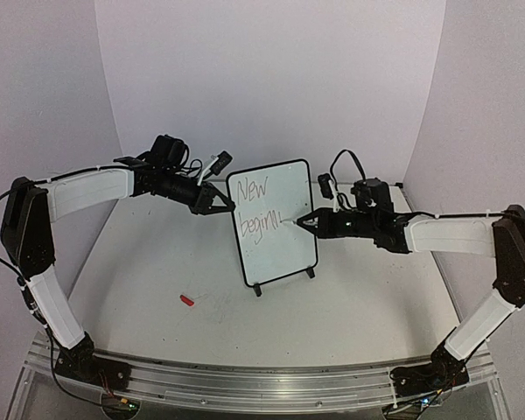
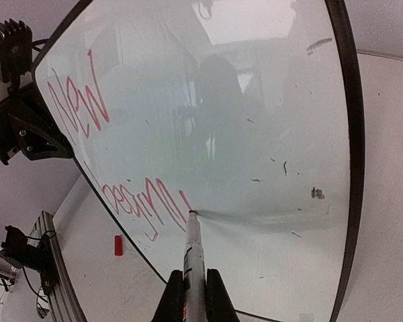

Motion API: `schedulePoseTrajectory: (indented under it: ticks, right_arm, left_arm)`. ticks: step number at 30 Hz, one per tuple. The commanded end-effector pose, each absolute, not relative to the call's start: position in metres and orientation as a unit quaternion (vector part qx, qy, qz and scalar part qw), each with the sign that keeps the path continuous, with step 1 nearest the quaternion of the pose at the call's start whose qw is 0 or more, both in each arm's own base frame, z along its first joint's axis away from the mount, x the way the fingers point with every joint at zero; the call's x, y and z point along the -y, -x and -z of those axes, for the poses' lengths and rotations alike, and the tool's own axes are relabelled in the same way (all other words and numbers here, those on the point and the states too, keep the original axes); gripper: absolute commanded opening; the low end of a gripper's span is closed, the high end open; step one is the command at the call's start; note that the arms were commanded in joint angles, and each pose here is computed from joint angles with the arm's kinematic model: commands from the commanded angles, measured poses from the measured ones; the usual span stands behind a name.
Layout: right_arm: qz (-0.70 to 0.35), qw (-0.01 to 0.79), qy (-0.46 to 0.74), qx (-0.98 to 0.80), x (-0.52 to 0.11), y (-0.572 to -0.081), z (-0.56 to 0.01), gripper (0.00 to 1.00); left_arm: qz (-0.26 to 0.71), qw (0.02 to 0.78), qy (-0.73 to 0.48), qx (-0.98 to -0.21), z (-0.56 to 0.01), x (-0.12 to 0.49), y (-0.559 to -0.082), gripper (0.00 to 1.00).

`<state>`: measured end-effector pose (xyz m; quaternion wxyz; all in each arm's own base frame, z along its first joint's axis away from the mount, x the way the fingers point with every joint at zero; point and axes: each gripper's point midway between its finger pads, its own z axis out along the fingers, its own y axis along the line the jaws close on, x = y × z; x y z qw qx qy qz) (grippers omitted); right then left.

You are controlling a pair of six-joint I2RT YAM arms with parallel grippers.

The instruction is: Write a sentence on the whiteboard

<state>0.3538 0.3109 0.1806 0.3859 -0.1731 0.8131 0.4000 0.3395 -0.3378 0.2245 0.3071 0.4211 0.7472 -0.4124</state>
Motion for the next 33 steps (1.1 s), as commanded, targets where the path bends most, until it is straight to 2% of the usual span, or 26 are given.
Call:
schedulePoseTrajectory:
  ticks: [1, 11, 33]
  right_arm:
    - [-0.401, 0.408, 0.166, -0.803, -0.307, -0.356, -0.197, 0.0]
    - [-0.444, 0.446, 0.184, -0.755, -0.312, -0.347, -0.25, 0.0]
    - [-0.41, 0.444, 0.163, -0.78, -0.318, -0.377, -0.226, 0.0]
  left_arm:
    - [0.4, 0.273, -0.436, -0.759, -0.209, 0.34, -0.323, 0.0]
    - [0.4, 0.273, -0.437, -0.758, -0.209, 0.341, -0.323, 0.0]
    - [0.401, 0.27, -0.437, -0.758, -0.206, 0.342, -0.323, 0.0]
